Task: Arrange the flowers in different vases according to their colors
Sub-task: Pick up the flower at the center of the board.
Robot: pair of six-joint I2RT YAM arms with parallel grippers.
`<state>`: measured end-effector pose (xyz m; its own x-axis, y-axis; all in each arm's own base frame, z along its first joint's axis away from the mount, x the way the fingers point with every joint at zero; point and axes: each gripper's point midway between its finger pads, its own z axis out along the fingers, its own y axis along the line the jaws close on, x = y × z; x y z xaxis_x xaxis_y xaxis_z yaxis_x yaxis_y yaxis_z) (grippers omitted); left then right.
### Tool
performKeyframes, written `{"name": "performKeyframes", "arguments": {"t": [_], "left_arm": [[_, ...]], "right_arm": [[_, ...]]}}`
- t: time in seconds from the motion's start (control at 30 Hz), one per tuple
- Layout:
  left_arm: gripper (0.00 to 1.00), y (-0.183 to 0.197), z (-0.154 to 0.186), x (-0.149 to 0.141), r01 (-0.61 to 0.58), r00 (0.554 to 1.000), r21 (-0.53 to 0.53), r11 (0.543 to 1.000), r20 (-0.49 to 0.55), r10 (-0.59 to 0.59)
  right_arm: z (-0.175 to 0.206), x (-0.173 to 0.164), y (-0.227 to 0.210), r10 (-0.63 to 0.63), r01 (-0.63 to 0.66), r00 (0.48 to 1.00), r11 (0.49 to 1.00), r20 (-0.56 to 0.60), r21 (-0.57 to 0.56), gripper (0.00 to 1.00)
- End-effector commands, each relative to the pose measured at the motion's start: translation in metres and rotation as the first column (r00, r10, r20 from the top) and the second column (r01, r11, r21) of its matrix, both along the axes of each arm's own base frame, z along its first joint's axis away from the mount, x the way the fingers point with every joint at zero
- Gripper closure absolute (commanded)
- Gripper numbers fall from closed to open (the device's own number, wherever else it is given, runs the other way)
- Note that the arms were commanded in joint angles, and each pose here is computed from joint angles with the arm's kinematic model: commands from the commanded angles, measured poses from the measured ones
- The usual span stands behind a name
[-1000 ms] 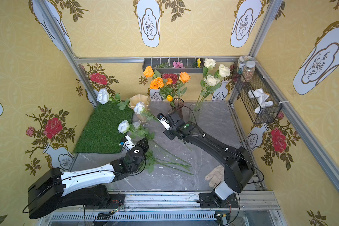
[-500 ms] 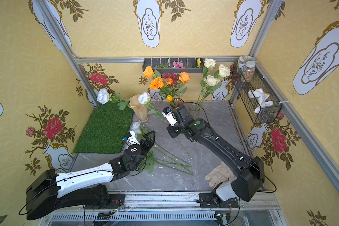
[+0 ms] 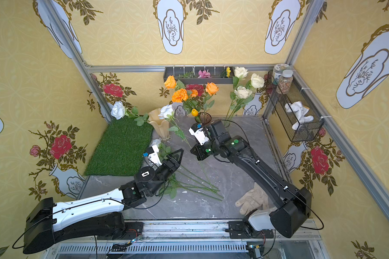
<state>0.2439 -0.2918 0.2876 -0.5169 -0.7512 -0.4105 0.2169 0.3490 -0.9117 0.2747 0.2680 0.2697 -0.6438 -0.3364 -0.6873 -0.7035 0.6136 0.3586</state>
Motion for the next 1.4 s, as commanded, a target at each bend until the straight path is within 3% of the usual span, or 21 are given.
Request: {"name": "performKeyframes", "arguments": {"t": [0.0,0.3,0.47,0.77,0.93,1.3,1.37], "left_arm": [[0.33,-0.006,0.004,-0.004,0.042,0.999,0.018,0.999,0.032,-0.043],[0.39,-0.013,0.004,-0.001,0.163,0.987,0.047,0.986,0.000,-0.163],[0.47,0.003,-0.008,0.011,0.150,0.986,0.119,0.981,-0.088,-0.140],[0.52,-0.024,0.012,0.010,0.303,0.953,0.137,0.943,-0.065,-0.296],[0.57,-0.030,0.007,0.011,0.322,0.946,0.135,0.937,-0.074,-0.315],[0.89,-0.024,0.006,0.014,0.288,0.957,0.183,0.940,-0.077,-0.278],[0.96,-0.024,0.003,0.015,0.288,0.957,0.188,0.939,-0.081,-0.278]], "right_arm": [[0.015,-0.010,0.010,0.050,-0.048,0.999,0.995,-0.015,0.091,1.00],[0.020,-0.018,0.013,0.090,-0.085,0.996,0.989,-0.028,0.120,1.00],[0.023,-0.022,0.014,0.104,-0.099,0.994,0.987,-0.036,0.127,1.00],[0.024,-0.027,0.018,0.129,-0.123,0.991,0.985,-0.043,0.124,1.00],[0.023,-0.029,0.019,0.137,-0.130,0.989,0.984,-0.049,0.121,1.00],[0.017,-0.032,0.016,0.143,-0.137,0.988,0.986,-0.055,0.095,1.00],[0.014,-0.031,0.014,0.130,-0.126,0.990,0.989,-0.056,0.084,0.94]]}}
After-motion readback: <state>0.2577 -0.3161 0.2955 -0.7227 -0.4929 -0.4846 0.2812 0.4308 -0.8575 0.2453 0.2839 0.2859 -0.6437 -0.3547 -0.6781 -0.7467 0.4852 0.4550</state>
